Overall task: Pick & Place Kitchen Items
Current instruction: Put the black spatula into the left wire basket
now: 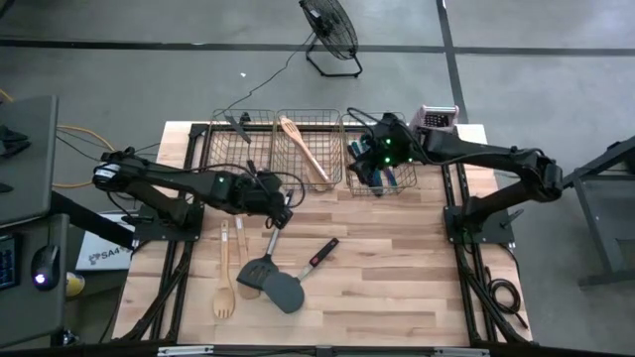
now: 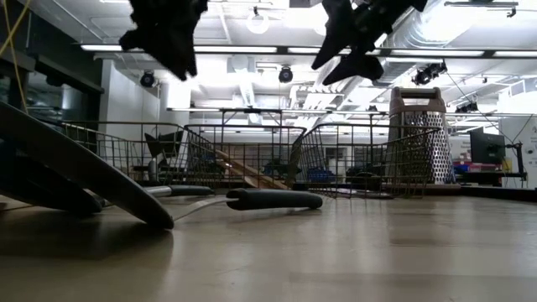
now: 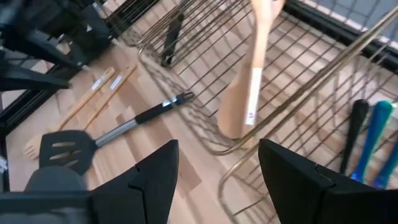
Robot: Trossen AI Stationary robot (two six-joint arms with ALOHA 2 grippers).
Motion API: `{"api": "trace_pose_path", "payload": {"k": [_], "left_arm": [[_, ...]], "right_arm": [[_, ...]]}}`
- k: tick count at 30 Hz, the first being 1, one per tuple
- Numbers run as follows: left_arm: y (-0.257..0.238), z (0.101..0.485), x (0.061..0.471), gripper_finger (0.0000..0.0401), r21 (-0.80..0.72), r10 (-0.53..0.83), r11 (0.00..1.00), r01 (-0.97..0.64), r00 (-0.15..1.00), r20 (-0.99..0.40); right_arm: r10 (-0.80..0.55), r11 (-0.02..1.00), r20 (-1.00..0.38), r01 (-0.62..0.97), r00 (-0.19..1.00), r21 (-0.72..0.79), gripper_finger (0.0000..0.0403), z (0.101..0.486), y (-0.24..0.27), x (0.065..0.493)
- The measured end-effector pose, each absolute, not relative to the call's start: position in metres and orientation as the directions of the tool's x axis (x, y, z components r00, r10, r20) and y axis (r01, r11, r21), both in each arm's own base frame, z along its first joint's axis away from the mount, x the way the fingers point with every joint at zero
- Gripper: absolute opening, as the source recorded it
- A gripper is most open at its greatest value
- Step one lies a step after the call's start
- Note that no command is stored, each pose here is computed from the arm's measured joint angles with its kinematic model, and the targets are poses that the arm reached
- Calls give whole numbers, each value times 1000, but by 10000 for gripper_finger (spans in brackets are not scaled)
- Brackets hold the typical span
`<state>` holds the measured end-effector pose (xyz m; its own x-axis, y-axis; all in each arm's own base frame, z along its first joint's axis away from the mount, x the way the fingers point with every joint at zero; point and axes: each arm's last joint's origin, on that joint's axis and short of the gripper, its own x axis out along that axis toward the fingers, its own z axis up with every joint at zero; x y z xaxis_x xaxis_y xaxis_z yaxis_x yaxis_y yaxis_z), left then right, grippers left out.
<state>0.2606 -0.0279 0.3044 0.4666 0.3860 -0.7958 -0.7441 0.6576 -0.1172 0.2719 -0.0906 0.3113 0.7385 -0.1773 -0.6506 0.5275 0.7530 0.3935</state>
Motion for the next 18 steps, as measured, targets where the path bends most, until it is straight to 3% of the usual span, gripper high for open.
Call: {"api": "trace_pose_path", "payload": {"k": [11, 18], "left_arm": [[-31, 255, 260, 122, -106, 312, 610, -786, 360, -879], [-34, 233, 269, 124, -145, 240, 601, -786, 350, -905]], "right_arm": [[-186, 775, -642, 512, 744, 369, 215, 312, -58, 281], [-174, 780, -634, 499, 753, 378, 215, 313, -47, 284]]}}
